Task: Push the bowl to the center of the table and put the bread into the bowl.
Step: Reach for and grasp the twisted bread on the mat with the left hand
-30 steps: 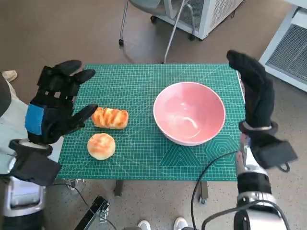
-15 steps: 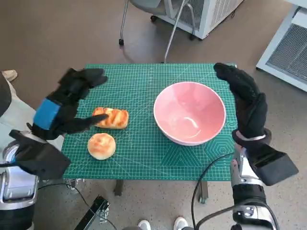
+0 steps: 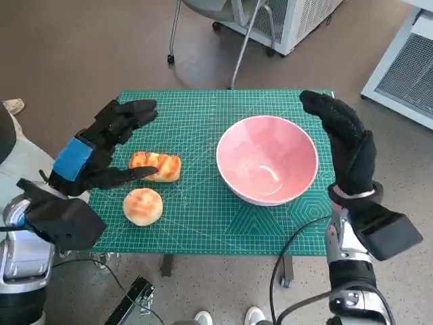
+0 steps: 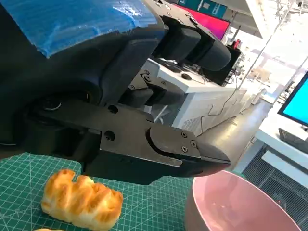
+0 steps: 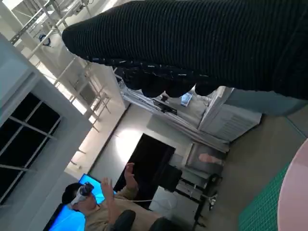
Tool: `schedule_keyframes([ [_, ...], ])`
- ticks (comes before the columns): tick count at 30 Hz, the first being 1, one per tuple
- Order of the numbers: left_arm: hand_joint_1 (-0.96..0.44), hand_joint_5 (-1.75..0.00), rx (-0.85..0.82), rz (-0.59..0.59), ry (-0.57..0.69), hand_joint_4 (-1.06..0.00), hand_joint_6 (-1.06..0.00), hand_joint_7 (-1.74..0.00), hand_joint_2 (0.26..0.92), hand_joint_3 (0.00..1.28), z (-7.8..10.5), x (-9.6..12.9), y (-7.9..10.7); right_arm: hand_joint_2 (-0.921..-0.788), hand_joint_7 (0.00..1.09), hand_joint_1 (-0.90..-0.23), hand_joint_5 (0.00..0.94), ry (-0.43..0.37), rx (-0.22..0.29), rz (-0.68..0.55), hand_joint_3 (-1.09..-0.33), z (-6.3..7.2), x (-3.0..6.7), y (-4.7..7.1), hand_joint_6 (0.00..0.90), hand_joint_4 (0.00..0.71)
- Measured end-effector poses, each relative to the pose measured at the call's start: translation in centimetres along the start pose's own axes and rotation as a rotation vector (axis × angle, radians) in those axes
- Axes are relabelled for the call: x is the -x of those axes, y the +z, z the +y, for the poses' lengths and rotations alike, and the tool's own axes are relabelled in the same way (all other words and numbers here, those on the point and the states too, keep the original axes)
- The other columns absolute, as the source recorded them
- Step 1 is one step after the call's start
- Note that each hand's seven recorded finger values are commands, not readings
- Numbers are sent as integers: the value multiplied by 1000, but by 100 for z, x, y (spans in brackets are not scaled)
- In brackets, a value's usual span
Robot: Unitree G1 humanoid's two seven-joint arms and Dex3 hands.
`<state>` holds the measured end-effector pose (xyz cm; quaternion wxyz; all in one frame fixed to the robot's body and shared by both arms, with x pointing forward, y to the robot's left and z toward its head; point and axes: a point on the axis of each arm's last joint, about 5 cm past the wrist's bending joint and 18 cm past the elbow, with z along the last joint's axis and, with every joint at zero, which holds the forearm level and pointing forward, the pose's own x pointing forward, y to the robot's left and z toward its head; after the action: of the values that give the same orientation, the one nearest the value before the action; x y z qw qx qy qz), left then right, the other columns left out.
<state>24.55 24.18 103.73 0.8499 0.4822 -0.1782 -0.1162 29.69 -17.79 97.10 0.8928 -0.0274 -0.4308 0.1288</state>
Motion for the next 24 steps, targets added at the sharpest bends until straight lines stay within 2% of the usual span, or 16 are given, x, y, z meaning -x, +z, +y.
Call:
schedule_keyframes([
  [3, -85, -55, -63, 55, -58, -212, -293, -238, 862, 2, 3, -58, -5, -921, 820, -569, 17, 1, -10, -1, -702, 29, -3, -6, 64, 348],
  [9, -59, -6, -213, 231, -238, -124, -282, -96, 828, 0, 19, -186, 1, -921, 818, -555, 17, 3, -20, -4, -705, 68, -7, -11, 61, 349],
  [14, -38, -3, -309, 316, -312, -108, -277, -62, 809, 0, 7, -331, 46, -921, 818, -550, 17, 6, -18, -2, -705, 71, -5, -14, 58, 349],
  [24, -13, -11, -428, 358, -379, -140, -332, -54, 799, 0, -152, -587, 24, -921, 821, -551, 16, 3, -21, 2, -704, 79, 2, -23, 54, 350],
])
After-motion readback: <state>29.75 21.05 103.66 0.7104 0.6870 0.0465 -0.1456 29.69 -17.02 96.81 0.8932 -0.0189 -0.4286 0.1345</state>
